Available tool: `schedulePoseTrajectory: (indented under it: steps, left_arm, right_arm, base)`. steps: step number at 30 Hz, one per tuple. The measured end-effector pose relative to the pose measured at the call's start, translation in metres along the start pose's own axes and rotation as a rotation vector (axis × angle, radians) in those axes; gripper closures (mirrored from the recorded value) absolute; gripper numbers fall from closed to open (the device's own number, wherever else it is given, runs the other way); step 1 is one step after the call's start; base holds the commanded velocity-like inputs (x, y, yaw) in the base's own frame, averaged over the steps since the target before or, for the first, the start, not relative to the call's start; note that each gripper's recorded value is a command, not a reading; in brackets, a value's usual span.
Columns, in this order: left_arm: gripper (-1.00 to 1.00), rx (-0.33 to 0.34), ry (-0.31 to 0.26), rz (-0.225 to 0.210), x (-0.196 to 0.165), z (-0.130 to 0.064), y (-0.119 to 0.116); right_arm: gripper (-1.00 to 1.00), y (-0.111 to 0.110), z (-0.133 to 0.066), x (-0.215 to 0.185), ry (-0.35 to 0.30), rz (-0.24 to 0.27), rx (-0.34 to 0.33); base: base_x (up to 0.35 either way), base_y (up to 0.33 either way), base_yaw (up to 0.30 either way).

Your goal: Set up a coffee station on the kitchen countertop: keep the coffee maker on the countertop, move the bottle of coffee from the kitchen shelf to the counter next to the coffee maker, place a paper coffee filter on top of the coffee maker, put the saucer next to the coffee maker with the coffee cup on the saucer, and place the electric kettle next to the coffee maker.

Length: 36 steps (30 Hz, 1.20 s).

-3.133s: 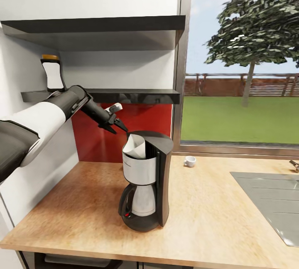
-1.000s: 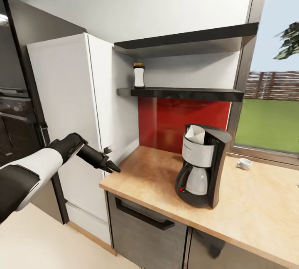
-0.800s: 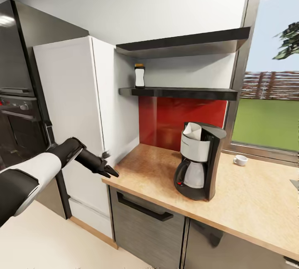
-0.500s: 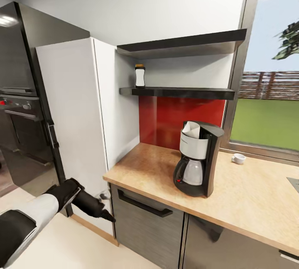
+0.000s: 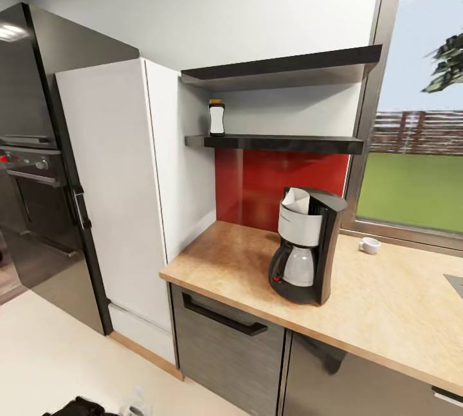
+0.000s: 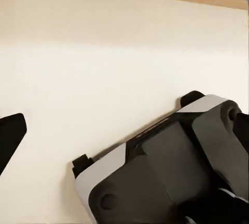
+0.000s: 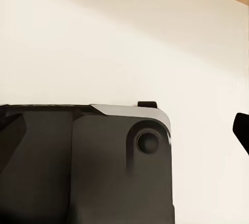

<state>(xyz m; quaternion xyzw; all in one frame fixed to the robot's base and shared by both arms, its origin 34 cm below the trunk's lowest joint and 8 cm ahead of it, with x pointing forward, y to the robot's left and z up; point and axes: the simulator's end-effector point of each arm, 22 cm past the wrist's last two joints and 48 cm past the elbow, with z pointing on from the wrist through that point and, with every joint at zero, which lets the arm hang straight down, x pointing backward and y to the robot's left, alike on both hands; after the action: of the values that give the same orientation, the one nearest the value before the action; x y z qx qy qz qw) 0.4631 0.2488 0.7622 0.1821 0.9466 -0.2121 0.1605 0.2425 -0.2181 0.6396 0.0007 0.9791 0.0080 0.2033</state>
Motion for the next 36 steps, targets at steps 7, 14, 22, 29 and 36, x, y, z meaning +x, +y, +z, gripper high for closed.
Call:
schedulePoseTrajectory:
  steps: [7,14,22,29,36]
  left_arm:
    - [-1.00,-0.292,-0.068,-0.071,0.076,0.014,0.047]
    - [-1.00,-0.526,-0.109,-0.197,0.139,0.000,0.080]
    - [-1.00,-0.582,-0.106,-0.284,0.168,-0.004,0.084]
    - [-1.00,-0.579,-0.101,-0.277,0.171,-0.003,0.081]
    - [-1.00,-0.576,-0.103,-0.278,0.170,-0.001,0.078]
  right_arm:
    - [-1.00,-0.004,0.000,0.000,-0.001,-0.001,0.005]
    - [-1.00,-0.007,0.002,-0.021,-0.044,-0.001,0.009]
    - [-1.00,-0.012,0.003,-0.029,-0.059,0.003,0.017]
    - [-1.00,-0.015,0.003,-0.028,-0.057,0.041,0.025]
    - [-1.00,-0.018,0.003,-0.027,-0.052,0.062,0.033]
  base:
    - [0.000,0.000,0.000]
    - [0.000,0.000,0.000]
    - [0.000,0.000,0.000]
    - [0.000,0.000,0.000]
    - [0.000,0.100,-0.178]
